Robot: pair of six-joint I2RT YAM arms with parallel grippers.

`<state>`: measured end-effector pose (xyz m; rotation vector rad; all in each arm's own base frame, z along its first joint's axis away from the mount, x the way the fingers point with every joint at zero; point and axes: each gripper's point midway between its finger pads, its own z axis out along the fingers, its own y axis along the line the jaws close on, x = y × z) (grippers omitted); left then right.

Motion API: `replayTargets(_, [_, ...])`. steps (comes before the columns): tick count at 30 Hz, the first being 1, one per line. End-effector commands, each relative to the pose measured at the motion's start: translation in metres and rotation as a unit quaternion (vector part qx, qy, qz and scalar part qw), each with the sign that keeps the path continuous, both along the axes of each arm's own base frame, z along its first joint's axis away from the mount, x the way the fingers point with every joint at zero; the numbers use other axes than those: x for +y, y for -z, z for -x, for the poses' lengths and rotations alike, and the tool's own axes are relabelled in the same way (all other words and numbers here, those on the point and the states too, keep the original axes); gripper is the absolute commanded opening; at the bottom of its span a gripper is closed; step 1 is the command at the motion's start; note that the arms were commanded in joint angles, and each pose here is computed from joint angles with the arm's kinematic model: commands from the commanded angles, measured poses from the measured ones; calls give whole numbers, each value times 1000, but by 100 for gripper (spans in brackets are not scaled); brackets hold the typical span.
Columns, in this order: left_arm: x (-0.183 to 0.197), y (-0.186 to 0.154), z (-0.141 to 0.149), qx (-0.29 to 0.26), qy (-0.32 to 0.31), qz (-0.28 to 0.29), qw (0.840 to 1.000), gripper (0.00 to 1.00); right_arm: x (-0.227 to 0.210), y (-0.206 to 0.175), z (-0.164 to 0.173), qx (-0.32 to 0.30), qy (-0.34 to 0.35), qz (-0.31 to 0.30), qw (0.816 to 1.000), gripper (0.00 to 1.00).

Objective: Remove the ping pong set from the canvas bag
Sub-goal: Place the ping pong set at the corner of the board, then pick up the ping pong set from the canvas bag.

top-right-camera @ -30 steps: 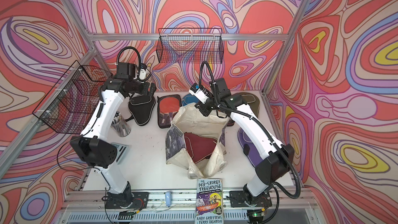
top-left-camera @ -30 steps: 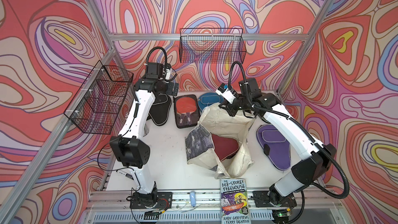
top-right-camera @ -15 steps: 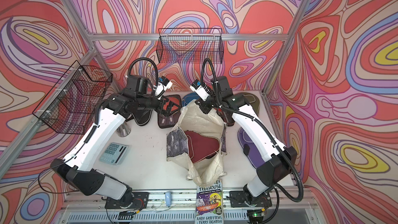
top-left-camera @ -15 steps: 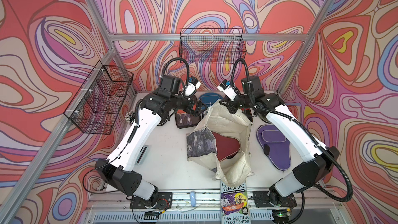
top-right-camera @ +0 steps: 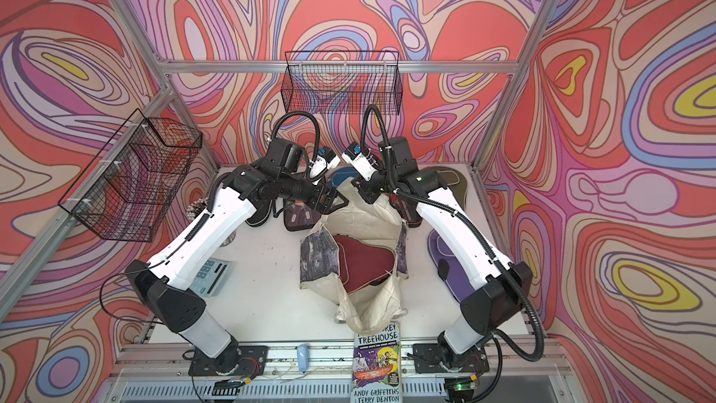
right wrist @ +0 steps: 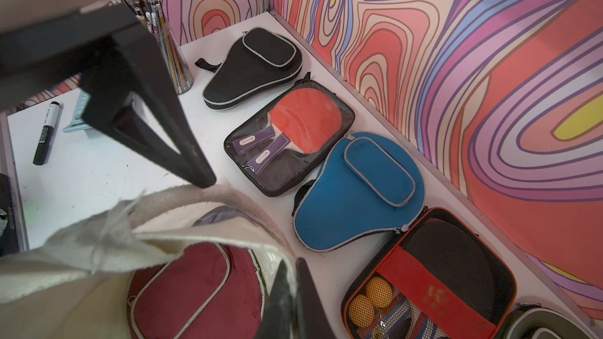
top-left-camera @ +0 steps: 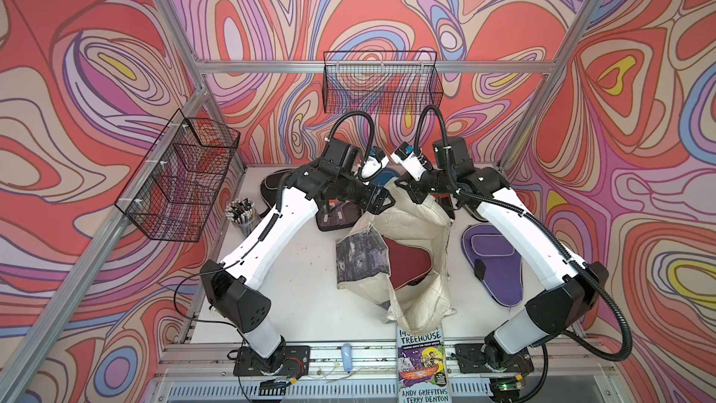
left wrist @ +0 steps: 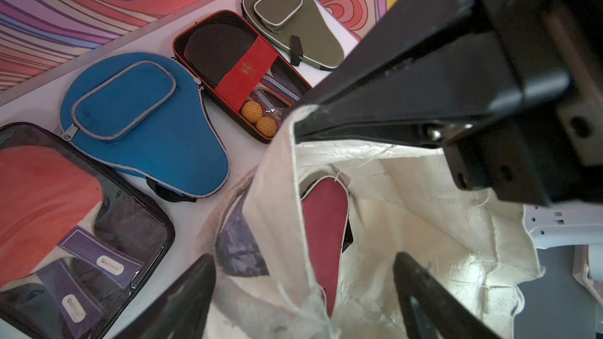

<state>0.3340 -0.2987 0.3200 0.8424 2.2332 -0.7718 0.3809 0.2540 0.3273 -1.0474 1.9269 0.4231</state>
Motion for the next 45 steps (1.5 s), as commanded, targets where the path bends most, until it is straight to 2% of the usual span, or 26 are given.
replayTargets(1, [10, 13, -4, 14, -20, -38, 999, 57, 2, -36, -11, -65, 1, -21, 998, 0])
replayTargets(4, [15, 24, -6, 16, -28, -58, 998, 23, 0, -40, -9, -70, 0, -21, 997, 0])
replayTargets(6, [16, 25, -6, 13, -27, -64, 998, 6, -2, -40, -7, -71, 0, -17, 997, 0])
replayTargets(7, [17, 23, -7, 9, -27, -64, 998, 0, -3, -41, -5, -71, 0, -16, 997, 0])
replayTargets(10, [17, 8, -9, -13, -26, -57, 998, 0, -7, -43, 0, -75, 1, -8, 997, 0])
replayTargets(11, [16, 5, -10, -17, -25, -56, 998, 0, -8, -44, 2, -75, 1, -6, 997, 9])
replayTargets(13, [16, -5, -12, -34, -23, -52, 998, 0, -12, -44, 7, -74, 2, 0, 997, 47])
replayTargets(15, [16, -14, -15, -47, -24, -49, 997, 0, -14, -44, 19, -60, -8, 2, 998, 78])
replayTargets(16, [16, -19, -16, -54, -24, -47, 997, 0, -15, -45, 26, -51, -13, 1, 999, 88])
replayTargets(18, [16, -24, -18, -61, -24, -44, 997, 0, -16, -44, 41, -33, -24, -4, 999, 98])
replayTargets(25, [21, -25, -27, -59, -32, -37, 997, 0, 0, -33, 107, 4, -68, -18, 998, 98])
replayTargets(31, [21, -26, -31, -55, -34, -25, 998, 0, 14, 9, 137, 69, -92, -11, 993, 98])
replayTargets(37, [14, -30, -25, -50, -15, -5, 999, 0, 20, 65, 129, 115, -74, 1, 991, 98])
replayTargets(45, [11, -24, -7, -41, 17, 17, 999, 0, 35, 135, 101, 168, -54, 45, 983, 91])
